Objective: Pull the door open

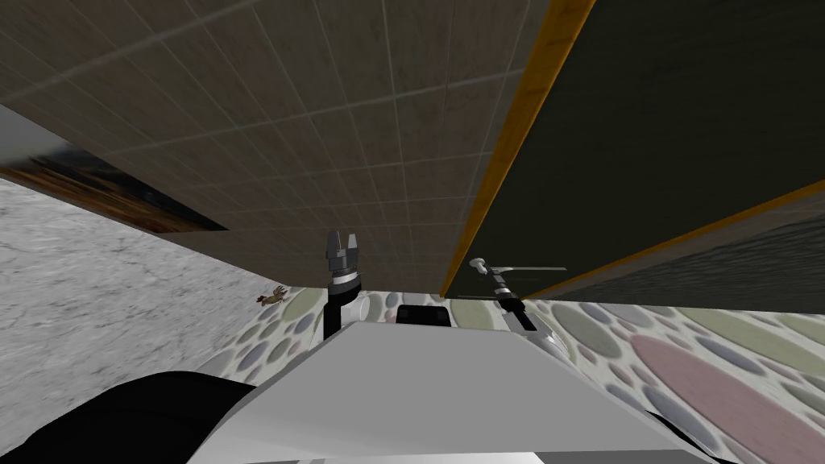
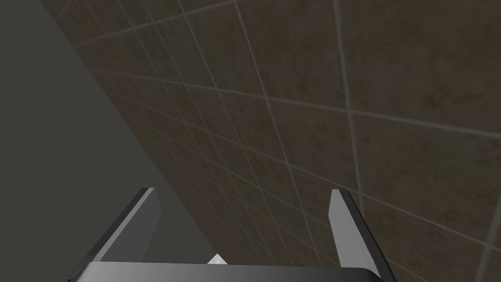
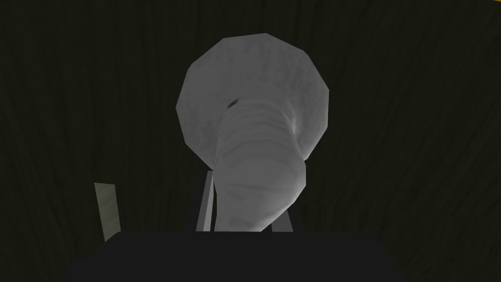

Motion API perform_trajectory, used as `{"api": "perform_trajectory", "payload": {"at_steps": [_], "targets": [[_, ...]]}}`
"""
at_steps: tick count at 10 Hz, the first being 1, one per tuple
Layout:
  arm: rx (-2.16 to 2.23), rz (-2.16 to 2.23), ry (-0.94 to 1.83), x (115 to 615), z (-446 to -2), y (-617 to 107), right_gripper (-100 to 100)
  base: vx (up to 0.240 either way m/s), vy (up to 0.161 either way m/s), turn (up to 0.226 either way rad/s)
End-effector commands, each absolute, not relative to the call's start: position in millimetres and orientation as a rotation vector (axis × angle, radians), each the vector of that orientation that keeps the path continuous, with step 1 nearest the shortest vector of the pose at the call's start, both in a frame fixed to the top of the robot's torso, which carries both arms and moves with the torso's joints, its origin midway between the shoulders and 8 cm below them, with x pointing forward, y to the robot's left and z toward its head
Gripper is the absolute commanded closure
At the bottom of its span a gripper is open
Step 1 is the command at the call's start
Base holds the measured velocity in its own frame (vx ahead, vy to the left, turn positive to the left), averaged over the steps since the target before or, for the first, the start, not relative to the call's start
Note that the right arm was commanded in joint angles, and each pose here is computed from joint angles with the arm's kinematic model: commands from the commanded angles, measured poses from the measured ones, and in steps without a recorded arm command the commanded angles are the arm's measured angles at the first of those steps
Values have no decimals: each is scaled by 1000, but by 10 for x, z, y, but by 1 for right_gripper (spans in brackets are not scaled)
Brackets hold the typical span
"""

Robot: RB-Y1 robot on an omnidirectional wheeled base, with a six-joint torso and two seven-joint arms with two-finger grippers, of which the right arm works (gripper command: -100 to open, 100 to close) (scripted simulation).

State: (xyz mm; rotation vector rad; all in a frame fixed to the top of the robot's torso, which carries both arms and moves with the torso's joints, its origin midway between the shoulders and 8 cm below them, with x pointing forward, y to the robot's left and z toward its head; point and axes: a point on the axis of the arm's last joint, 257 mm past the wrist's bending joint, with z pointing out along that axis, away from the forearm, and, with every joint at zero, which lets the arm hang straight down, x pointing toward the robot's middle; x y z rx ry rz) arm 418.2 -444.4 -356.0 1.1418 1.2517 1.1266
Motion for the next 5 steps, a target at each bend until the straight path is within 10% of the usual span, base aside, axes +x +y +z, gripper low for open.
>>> {"api": "perform_trajectory", "payload": {"at_steps": [1, 5], "targets": [[1137, 1127, 1252, 4186, -3547, -4444, 100, 0, 0, 0], [1126, 1144, 1267, 4033, -3561, -4488, 100, -107, -50, 106]]}}
